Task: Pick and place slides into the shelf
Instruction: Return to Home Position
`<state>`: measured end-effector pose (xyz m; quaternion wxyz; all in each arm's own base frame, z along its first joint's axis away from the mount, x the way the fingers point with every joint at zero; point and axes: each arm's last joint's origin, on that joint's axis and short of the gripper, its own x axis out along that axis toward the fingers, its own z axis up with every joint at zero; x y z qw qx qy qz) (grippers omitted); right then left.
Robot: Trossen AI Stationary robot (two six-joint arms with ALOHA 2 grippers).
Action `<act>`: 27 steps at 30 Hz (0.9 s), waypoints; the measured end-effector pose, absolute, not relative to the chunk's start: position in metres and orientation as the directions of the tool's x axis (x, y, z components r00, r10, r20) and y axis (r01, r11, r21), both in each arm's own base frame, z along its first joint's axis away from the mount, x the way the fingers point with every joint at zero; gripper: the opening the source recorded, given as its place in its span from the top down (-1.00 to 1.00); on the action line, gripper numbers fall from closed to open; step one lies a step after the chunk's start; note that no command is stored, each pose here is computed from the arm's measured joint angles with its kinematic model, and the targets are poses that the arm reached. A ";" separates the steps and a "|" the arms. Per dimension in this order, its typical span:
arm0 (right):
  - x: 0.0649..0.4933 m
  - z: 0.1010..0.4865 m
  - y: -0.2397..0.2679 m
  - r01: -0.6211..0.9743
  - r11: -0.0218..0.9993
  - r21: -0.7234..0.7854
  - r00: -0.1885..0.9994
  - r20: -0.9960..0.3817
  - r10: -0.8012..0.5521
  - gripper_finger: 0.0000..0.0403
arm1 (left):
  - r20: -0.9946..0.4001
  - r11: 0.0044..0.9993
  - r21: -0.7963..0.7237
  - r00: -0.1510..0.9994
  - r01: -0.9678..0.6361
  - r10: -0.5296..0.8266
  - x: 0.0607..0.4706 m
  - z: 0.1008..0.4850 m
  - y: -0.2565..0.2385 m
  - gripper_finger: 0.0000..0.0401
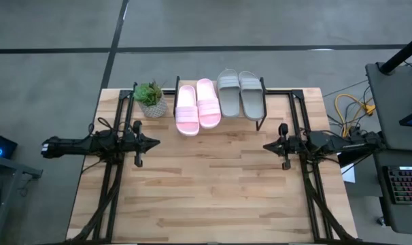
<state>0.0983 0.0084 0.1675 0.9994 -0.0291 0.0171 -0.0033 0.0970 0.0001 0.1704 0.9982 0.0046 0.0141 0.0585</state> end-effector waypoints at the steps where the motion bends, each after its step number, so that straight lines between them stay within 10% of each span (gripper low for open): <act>1: 0.098 0.168 0.008 0.013 0.998 -0.060 0.999 -0.032 -0.015 0.96 | -0.029 0.993 0.011 0.993 -0.117 0.117 0.097 0.170 0.000 1.00; 27: 0.098 0.168 0.009 -0.014 0.998 -0.060 0.999 -0.036 0.011 0.96 | -0.034 0.987 0.119 0.993 -0.109 0.113 0.098 0.170 0.000 1.00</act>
